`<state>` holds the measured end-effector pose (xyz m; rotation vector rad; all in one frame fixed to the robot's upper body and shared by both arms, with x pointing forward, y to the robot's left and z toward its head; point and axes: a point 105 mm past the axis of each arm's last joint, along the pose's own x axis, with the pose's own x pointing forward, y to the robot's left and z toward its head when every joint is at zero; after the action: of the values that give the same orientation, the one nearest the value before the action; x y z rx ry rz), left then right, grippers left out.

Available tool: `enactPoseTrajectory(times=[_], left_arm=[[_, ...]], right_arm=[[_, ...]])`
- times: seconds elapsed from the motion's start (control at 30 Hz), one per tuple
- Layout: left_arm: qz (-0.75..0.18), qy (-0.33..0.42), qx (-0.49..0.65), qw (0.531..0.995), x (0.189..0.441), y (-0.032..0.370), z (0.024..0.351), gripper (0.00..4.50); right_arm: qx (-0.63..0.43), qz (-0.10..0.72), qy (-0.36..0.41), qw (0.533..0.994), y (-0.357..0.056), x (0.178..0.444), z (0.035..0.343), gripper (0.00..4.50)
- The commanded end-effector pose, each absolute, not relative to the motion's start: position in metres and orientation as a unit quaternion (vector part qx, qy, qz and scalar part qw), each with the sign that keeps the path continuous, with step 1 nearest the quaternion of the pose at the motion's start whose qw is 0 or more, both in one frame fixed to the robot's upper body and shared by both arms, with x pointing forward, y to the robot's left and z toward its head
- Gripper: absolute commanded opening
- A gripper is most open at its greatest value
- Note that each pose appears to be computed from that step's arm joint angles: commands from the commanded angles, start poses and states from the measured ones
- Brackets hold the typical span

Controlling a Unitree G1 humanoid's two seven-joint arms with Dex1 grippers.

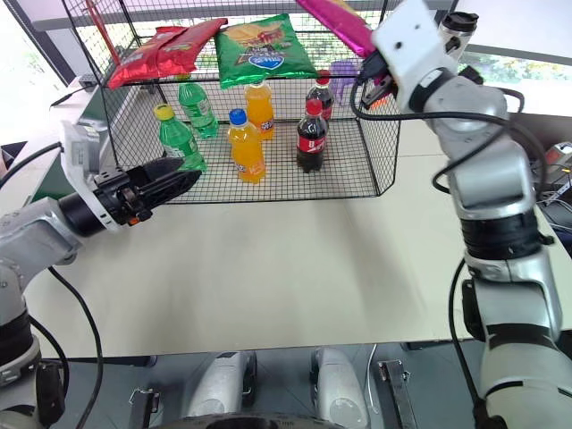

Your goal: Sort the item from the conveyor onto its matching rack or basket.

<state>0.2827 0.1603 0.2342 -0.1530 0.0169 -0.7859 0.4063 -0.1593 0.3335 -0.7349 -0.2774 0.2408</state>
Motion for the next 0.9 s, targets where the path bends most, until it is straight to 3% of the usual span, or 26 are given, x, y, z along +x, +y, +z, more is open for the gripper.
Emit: enactPoseTrajectory(times=[0.03,0.23,0.33,0.53,0.9], left_arm=[[-0.38,-0.021,-0.07,0.922,0.277,0.157,0.241,2.93],[-0.366,-0.017,-0.081,0.927,0.275,0.153,0.227,2.93],[-0.36,-0.019,-0.09,0.929,0.275,0.151,0.223,2.98],[-0.353,-0.018,-0.096,0.93,0.277,0.147,0.216,2.98],[-0.34,-0.019,-0.107,0.934,0.281,0.148,0.211,2.98]], right_arm=[[-0.362,0.063,-0.141,0.919,-0.166,0.422,0.355,0.0],[-0.378,0.059,-0.083,0.92,-0.163,0.449,0.342,0.0],[-0.368,0.082,-0.072,0.923,-0.155,0.452,0.34,1.06],[-0.363,0.108,-0.072,0.923,-0.144,0.451,0.348,3.71],[-0.267,0.215,-0.043,0.939,-0.146,0.434,0.363,3.71]])
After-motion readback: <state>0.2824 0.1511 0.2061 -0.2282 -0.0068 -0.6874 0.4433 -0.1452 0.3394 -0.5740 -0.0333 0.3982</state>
